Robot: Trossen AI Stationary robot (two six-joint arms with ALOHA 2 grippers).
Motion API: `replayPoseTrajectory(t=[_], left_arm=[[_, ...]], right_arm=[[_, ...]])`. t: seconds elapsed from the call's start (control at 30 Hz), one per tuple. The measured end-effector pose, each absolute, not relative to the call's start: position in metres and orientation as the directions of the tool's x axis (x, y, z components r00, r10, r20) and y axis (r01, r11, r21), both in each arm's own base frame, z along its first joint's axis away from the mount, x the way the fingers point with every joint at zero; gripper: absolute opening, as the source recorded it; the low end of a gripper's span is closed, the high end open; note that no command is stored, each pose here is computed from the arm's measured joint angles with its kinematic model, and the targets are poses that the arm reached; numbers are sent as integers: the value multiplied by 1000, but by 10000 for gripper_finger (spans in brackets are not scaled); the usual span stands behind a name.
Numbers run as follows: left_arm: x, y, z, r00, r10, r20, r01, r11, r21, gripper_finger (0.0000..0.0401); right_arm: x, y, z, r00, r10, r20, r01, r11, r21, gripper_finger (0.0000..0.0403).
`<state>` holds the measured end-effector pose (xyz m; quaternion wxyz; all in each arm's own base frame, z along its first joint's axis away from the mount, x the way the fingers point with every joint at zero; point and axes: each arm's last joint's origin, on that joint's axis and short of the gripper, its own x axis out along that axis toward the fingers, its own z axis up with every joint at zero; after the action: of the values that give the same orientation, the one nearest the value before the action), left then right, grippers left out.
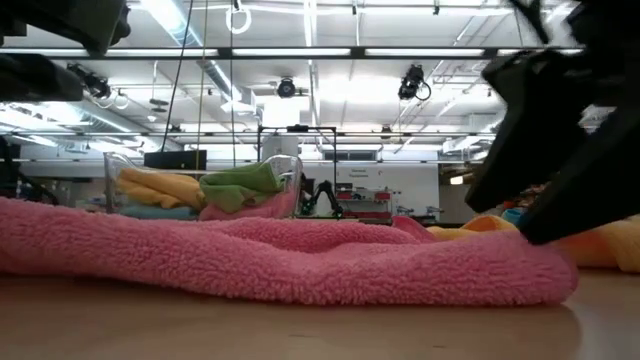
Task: Fold microfiber towels
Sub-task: Fold the pink microfiber towel
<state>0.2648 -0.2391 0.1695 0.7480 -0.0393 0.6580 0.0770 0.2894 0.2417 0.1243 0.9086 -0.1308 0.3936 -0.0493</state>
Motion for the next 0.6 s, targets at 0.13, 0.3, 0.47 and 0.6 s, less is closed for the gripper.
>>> replayPoseTrajectory(t=[0.13, 0.3, 0.47, 0.6], left_arm=[[265, -239, 169, 122, 64, -990, -157, 987, 44, 13], [263, -238, 169, 129, 102, -986, -151, 985, 82, 43], [262, -238, 169, 136, 107, -985, -150, 985, 86, 86], [262, -240, 169, 143, 100, -985, -125, 989, 82, 108]], right_arm=[[289, 230, 127, 649, -162, -743, -60, 963, -263, 211], [277, 241, 124, 657, -173, -734, -259, 863, -434, 198], [274, 242, 125, 690, -255, -677, -270, 778, -568, 186], [274, 240, 121, 692, -269, -670, -289, 748, -598, 179]])
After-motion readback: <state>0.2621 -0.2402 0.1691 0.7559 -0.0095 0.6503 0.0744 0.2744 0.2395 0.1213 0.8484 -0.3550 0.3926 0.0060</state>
